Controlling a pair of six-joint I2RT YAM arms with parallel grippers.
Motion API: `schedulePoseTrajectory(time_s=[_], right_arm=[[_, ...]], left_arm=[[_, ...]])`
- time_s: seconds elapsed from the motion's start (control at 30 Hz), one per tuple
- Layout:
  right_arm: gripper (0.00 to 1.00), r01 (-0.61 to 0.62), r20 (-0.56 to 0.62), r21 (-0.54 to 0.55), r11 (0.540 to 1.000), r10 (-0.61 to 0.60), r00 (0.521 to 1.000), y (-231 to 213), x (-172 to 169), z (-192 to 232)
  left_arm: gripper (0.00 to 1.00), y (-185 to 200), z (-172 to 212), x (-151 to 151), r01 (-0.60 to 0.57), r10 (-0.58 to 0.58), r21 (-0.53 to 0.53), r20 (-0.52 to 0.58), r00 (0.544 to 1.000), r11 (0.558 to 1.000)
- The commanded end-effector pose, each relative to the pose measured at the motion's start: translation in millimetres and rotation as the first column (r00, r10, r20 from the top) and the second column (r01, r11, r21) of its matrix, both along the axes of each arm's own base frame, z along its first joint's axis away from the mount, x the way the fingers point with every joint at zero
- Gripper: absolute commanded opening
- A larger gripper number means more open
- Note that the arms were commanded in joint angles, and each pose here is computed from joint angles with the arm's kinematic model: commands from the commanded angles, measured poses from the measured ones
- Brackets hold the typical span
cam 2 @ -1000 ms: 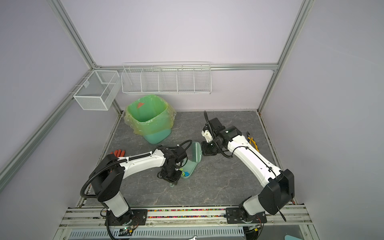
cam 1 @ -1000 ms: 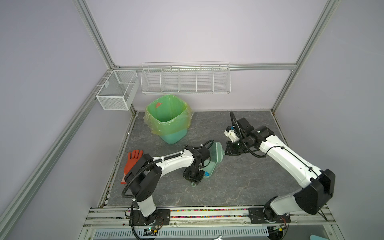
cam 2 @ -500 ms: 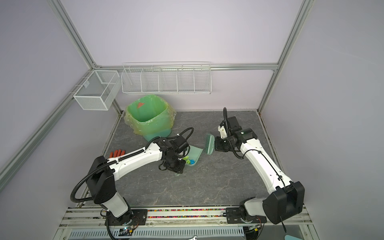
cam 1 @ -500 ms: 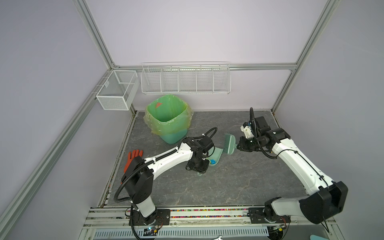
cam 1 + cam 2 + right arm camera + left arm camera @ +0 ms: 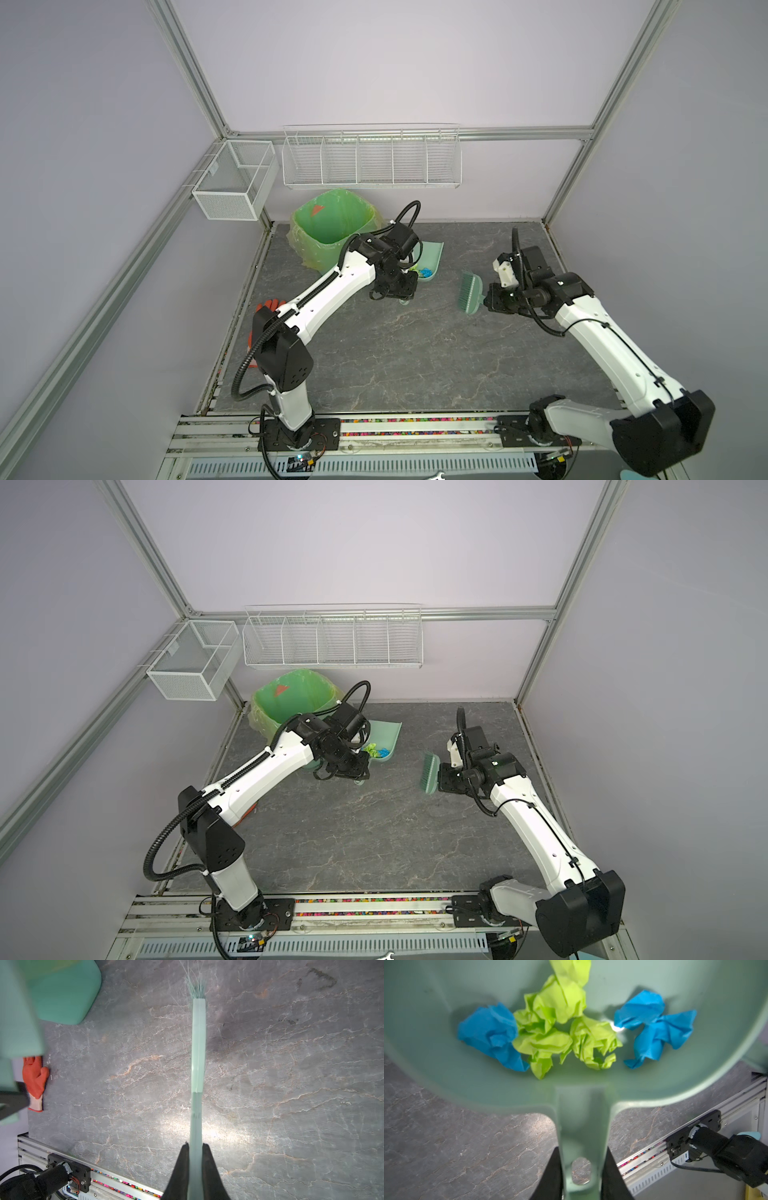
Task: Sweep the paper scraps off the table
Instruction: 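Lift the full dustpan toward the green bin while the right gripper draws the brush back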
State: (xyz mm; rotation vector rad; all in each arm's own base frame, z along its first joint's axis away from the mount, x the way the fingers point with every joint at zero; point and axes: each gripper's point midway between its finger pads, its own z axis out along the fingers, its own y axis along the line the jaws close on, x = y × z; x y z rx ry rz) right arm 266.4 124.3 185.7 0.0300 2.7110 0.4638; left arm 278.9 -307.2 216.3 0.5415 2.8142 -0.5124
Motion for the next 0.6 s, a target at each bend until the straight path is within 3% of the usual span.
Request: schedulePoseTrajectory(time_s=[0.0, 0.57], right_arm=[[0.07, 0.015, 0.003, 0.026, 1.0, -0.015, 1.0, 1.0, -0.3, -3.9], [0.07, 0.013, -0.006, 0.029, 0.999, -0.013, 1.0, -2.1, -12.1, -9.6]], left_arm=[[0.0, 1.3, 21.5, -2.8, 0.005, -0.005, -0.001, -0.006, 1.0, 1.0], [0.0, 0.5, 56.3, 14.1, -0.033, 0.033, 0.006, 0.046, 0.998, 0.999]])
